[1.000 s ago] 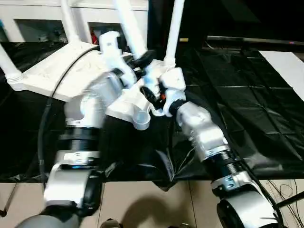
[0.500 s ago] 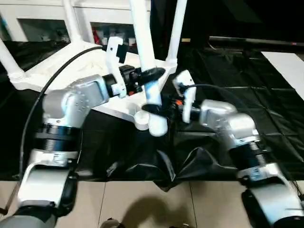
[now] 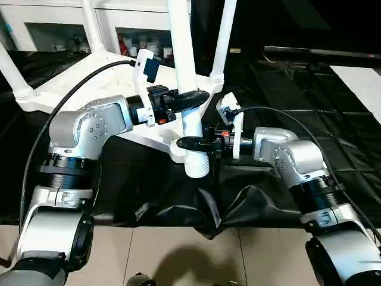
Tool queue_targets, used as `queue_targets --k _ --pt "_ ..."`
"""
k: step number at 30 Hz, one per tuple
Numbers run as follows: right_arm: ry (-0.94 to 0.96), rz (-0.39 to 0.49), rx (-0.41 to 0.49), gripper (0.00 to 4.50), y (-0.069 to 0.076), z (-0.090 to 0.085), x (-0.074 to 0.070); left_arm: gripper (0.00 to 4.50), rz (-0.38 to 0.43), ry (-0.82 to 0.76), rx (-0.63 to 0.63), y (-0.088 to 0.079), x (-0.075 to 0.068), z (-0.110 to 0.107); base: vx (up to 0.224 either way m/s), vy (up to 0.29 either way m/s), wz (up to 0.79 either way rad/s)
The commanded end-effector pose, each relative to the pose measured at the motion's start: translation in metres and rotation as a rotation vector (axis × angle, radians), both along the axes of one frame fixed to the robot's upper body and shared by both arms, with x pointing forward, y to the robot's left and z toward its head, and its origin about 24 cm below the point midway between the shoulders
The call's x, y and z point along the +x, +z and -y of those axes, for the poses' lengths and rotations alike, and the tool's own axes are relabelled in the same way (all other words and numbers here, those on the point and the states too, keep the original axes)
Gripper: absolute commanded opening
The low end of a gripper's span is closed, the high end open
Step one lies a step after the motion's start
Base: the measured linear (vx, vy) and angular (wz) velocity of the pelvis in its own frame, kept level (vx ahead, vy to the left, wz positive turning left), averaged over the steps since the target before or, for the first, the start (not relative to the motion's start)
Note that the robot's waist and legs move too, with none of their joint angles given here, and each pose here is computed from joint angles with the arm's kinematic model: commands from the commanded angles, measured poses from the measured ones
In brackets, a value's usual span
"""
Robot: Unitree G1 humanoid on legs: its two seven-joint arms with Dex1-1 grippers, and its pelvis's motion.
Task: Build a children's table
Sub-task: Pick table leg
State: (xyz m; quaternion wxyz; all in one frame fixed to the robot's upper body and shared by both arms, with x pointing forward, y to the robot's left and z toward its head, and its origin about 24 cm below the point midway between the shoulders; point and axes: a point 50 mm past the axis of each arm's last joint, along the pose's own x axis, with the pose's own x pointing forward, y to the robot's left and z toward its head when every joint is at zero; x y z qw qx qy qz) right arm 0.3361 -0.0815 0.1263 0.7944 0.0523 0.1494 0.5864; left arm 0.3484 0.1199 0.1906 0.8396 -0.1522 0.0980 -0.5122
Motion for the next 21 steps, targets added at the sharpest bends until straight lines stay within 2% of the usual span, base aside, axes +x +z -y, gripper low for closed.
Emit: queue_targets --k 1,2,6,7,8,13,14,15,21 --pt "-0.020 0.020 -0.028 1.87 0.001 0.003 0.000 1.84 0.038 0.071 -0.011 0.013 0.008 -0.001 0.000 0.000 0.00" --pt "-0.050 0.039 -0.039 1.86 0.001 0.003 0.001 2.40 0.033 0.162 0.010 0.011 0.014 -0.003 0.000 0.000 0.00" --pt "-0.117 0.064 -0.048 1.86 -0.001 -0.005 0.003 2.61 0.088 0.342 0.058 0.010 0.020 -0.002 0.000 0.000 0.00" --pt "-0.117 0.064 -0.048 1.86 -0.001 -0.005 0.003 2.90 0.088 0.342 0.058 0.010 0.020 -0.002 0.000 0.000 0.00" --pt "-0.177 0.069 -0.060 1.86 -0.006 -0.015 0.005 2.98 0.136 0.520 0.107 0.010 0.022 0.001 0.000 0.000 0.00" --pt "-0.273 0.084 -0.093 1.86 -0.010 -0.024 0.011 2.99 0.118 0.562 0.072 0.009 0.018 0.010 0.000 0.000 0.00" --pt "-0.311 0.085 -0.098 1.86 -0.011 -0.029 0.013 2.99 0.093 0.599 0.080 0.004 0.018 0.012 0.000 0.000 0.00" --pt "-0.325 0.079 -0.093 1.86 -0.010 -0.030 0.013 2.70 0.087 0.624 0.084 0.003 0.019 0.011 0.000 0.000 0.00" --pt "-0.377 0.109 -0.097 1.86 -0.005 -0.034 0.017 2.37 0.035 0.700 0.027 0.000 0.021 0.012 0.000 0.000 0.00"
